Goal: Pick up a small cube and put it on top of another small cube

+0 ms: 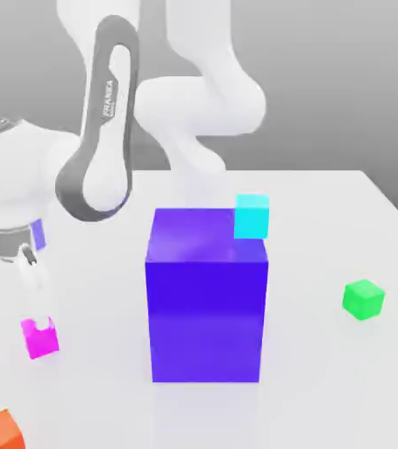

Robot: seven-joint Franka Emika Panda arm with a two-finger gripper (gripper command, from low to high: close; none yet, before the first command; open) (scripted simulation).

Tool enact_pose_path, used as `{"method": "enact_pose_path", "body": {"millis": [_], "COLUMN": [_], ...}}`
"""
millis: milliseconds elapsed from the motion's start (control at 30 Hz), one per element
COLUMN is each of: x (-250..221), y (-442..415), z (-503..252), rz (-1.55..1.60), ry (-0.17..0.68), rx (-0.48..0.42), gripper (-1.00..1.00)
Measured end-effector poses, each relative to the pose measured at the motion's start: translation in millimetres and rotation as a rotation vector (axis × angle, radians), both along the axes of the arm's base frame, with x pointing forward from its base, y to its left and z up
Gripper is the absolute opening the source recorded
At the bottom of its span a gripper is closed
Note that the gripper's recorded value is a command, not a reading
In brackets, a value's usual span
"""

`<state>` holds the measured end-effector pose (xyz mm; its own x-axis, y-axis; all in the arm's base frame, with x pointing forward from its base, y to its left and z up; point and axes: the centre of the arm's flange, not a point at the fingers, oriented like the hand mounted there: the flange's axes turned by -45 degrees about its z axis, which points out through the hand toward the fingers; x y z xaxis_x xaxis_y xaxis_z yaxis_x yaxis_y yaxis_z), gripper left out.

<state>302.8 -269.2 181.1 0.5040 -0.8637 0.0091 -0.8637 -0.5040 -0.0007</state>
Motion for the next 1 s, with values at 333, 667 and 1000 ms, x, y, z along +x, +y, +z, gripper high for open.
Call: {"method": "enact_pose_path", "body": {"millis": [333,667,1000], "x": [-3.0,-0.1,22.3], "y": [0.9,-1.9,-1.4], "z": [-52.9,-19.8,19.4], "rz": [-0.005,-0.001,0.025], "ry": [0.005,0.002,-0.049], "rx": [0.004,-0.007,-0.002], "gripper": [-1.0,-1.0,-1.0]}}
